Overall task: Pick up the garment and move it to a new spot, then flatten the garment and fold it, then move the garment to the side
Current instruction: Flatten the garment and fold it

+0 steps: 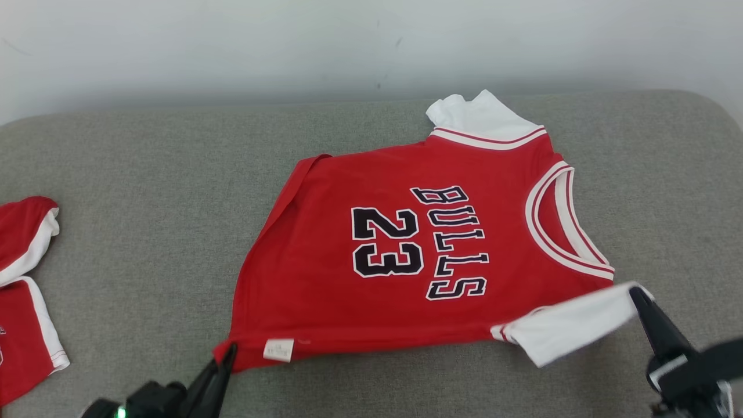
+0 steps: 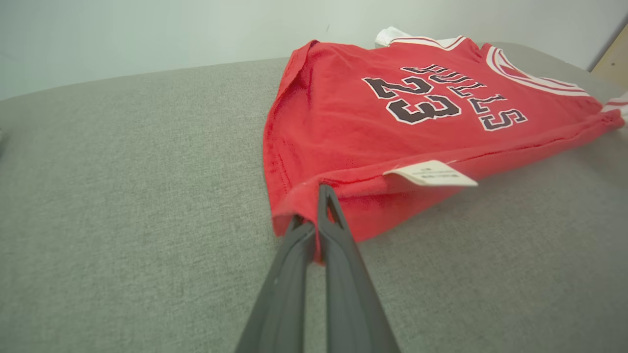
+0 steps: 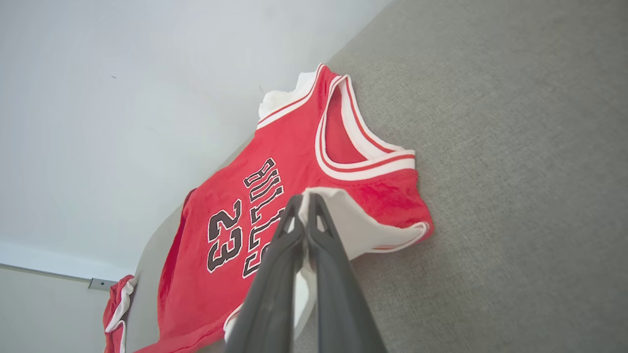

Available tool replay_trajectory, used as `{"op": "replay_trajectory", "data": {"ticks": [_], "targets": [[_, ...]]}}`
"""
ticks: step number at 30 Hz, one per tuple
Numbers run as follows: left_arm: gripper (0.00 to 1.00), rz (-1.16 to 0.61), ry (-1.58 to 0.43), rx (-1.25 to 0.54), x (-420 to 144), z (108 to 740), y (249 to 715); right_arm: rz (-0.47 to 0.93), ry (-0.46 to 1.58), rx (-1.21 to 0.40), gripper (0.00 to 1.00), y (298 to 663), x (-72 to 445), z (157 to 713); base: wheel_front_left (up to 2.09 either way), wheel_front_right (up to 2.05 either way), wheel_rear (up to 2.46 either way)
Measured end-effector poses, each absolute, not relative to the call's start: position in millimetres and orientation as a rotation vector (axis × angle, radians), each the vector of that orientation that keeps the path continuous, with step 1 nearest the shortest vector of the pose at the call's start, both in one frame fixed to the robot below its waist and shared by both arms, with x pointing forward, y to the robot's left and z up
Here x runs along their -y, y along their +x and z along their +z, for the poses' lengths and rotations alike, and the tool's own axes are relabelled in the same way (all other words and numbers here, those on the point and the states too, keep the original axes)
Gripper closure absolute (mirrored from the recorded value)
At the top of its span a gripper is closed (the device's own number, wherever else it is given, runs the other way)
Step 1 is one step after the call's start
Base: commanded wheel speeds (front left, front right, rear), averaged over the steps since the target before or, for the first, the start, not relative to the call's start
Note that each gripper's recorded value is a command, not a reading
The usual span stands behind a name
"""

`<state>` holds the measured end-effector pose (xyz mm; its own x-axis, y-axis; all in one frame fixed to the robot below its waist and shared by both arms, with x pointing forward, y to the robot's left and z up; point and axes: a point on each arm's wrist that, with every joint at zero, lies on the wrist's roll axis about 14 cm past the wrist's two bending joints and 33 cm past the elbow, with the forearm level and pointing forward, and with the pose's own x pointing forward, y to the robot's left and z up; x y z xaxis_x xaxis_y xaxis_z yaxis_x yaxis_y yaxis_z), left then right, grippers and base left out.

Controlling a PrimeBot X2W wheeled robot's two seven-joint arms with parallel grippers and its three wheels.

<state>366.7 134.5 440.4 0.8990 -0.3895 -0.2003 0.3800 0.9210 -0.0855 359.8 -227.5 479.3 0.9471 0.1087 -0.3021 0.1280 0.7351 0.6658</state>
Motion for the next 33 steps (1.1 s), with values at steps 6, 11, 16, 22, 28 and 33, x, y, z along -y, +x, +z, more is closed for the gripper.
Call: {"op": "replay_trajectory", "data": {"ticks": [6,11,16,22,28,33], "targets": [[1.0,-0.431,-0.018,-0.166,-133,460,401,0.044,0.695,-0.371,1.0,423,214,488,0.0,0.0,0.0],[1.0,-0.437,-0.034,-0.189,-131,455,420,0.018,0.669,-0.416,1.0,462,212,478,0.0,0.0,0.0],[1.0,-0.44,-0.024,-0.231,-130,441,431,-0.021,0.61,-0.445,1.0,484,212,462,0.0,0.0,0.0],[0.0,-0.416,0.004,-0.24,-138,436,439,-0.018,0.57,-0.353,0.0,499,207,471,0.0,0.0,0.0],[0.0,-0.333,-0.045,-0.147,-148,461,444,-0.014,0.523,-0.209,0.0,492,221,490,0.0,0.0,0.0],[0.0,-0.317,-0.098,-0.157,-143,450,421,-0.019,0.466,-0.228,0.0,466,234,471,0.0,0.0,0.0]]}}
